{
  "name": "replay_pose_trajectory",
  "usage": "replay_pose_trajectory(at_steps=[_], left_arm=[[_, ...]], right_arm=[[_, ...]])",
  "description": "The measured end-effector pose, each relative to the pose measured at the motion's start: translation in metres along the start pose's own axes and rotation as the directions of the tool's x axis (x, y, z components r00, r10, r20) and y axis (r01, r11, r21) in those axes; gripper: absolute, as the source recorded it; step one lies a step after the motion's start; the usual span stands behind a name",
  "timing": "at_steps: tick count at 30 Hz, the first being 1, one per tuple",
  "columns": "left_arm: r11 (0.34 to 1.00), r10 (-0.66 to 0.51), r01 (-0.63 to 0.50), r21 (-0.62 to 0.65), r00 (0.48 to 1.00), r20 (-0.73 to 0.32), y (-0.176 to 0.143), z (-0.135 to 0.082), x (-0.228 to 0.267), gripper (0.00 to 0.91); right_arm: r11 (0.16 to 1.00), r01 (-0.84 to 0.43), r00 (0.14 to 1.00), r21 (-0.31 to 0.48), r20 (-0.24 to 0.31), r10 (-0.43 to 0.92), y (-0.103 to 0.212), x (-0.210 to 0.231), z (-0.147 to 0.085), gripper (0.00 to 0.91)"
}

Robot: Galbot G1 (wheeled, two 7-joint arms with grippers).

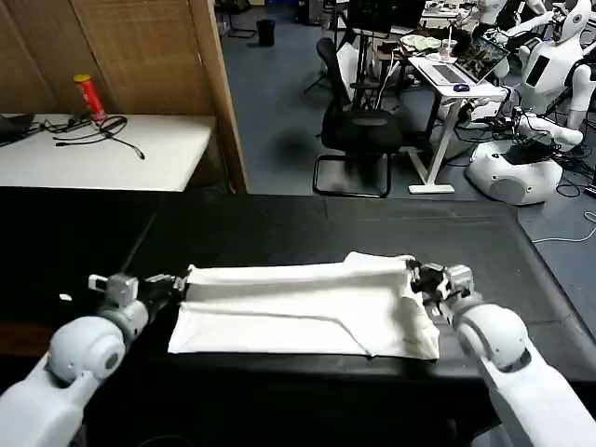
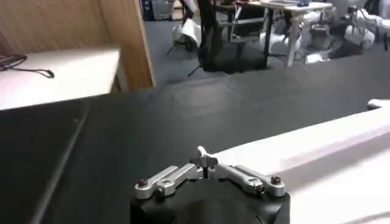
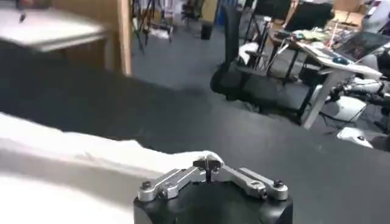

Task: Fold and organize the clothes.

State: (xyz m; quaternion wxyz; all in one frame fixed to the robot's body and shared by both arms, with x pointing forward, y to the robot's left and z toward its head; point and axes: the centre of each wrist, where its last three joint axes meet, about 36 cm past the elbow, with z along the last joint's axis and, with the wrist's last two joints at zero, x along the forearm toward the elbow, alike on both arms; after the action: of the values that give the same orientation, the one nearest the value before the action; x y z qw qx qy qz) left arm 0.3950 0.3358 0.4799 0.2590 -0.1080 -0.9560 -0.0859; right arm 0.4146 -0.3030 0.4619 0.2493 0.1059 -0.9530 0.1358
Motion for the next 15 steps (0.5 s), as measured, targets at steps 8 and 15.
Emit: replay_pose_trajectory(at_steps=[8, 15], left_arm=[[1.0, 0.01, -0.01, -0.008, 0.999, -0.039, -0.012, 0.019, 0.014, 0.0], [1.0, -0.001, -0.001, -0.027, 0.998, -0.06, -0.018, 0.032, 0.017, 0.0]], right_arm=[[1.0, 0.016, 0.999, 0.007, -0.04, -0.016, 0.007, 0.01, 0.011, 0.0], [1.0, 0.016, 0.999, 0.014, -0.047, -0.015, 0.007, 0.013, 0.013, 0.0]])
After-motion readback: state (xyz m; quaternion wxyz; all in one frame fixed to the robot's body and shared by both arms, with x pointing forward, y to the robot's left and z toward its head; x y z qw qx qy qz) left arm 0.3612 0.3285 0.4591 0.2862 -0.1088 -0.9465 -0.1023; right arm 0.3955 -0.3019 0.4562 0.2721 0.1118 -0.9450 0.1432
